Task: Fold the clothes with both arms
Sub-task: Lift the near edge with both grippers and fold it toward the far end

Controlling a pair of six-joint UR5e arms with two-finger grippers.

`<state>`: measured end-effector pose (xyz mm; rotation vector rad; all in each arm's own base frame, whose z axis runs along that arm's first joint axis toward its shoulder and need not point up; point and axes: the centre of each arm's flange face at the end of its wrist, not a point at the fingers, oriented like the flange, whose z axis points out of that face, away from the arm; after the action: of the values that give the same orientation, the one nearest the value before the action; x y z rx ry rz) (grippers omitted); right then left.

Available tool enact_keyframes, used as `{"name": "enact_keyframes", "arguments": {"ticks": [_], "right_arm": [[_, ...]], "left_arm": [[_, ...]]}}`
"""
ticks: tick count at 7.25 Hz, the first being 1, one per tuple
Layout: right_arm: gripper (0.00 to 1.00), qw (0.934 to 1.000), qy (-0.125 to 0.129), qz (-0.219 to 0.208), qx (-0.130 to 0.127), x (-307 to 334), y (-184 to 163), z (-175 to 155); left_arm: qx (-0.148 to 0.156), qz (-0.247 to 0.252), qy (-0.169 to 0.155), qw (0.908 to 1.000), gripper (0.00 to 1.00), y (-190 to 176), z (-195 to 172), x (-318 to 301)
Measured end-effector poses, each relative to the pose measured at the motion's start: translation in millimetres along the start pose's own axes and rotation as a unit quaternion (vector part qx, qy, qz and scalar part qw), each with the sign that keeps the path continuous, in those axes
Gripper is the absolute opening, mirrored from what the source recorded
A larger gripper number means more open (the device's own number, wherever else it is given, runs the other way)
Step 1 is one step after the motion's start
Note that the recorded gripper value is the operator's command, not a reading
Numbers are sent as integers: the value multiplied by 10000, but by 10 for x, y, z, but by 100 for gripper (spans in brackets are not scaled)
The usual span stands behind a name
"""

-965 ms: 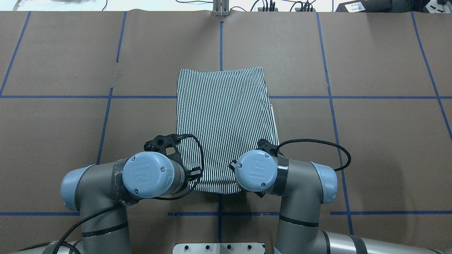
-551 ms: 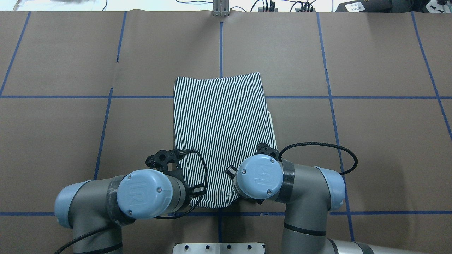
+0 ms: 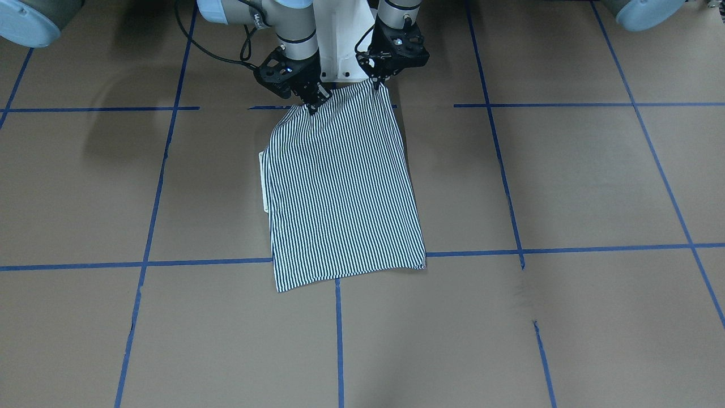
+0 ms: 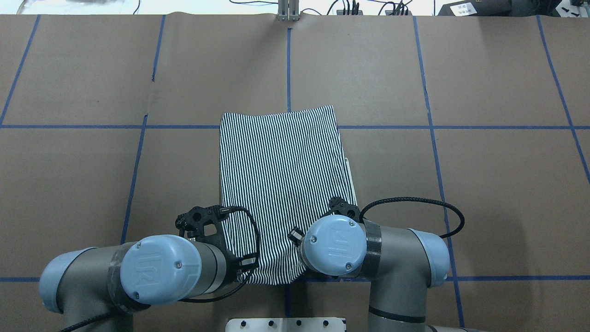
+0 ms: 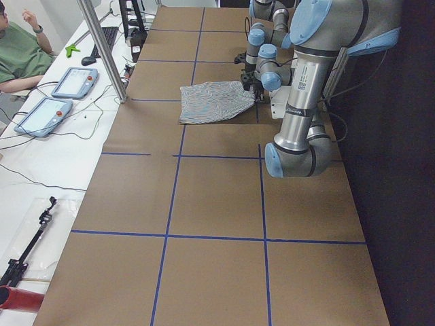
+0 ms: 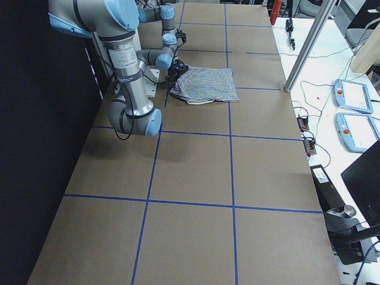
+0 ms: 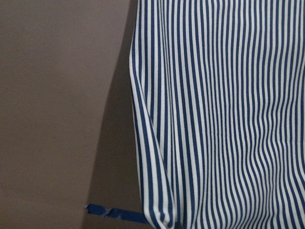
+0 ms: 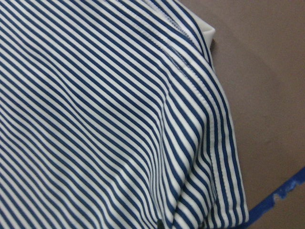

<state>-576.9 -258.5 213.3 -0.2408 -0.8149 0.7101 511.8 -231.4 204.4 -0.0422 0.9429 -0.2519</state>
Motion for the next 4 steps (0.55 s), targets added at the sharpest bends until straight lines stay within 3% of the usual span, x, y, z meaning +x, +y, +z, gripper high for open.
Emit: {"name": "enact_keyframes", "arguments": {"ticks": [2, 4], "right_arm": [[0, 9994, -295, -102, 125, -249, -323, -178], [0, 9965, -770, -141, 292, -573, -846, -328]], "left_arm": [[276, -197, 187, 9992, 0, -381, -176, 74], [621, -462, 471, 9959, 0, -947, -285, 134]]}}
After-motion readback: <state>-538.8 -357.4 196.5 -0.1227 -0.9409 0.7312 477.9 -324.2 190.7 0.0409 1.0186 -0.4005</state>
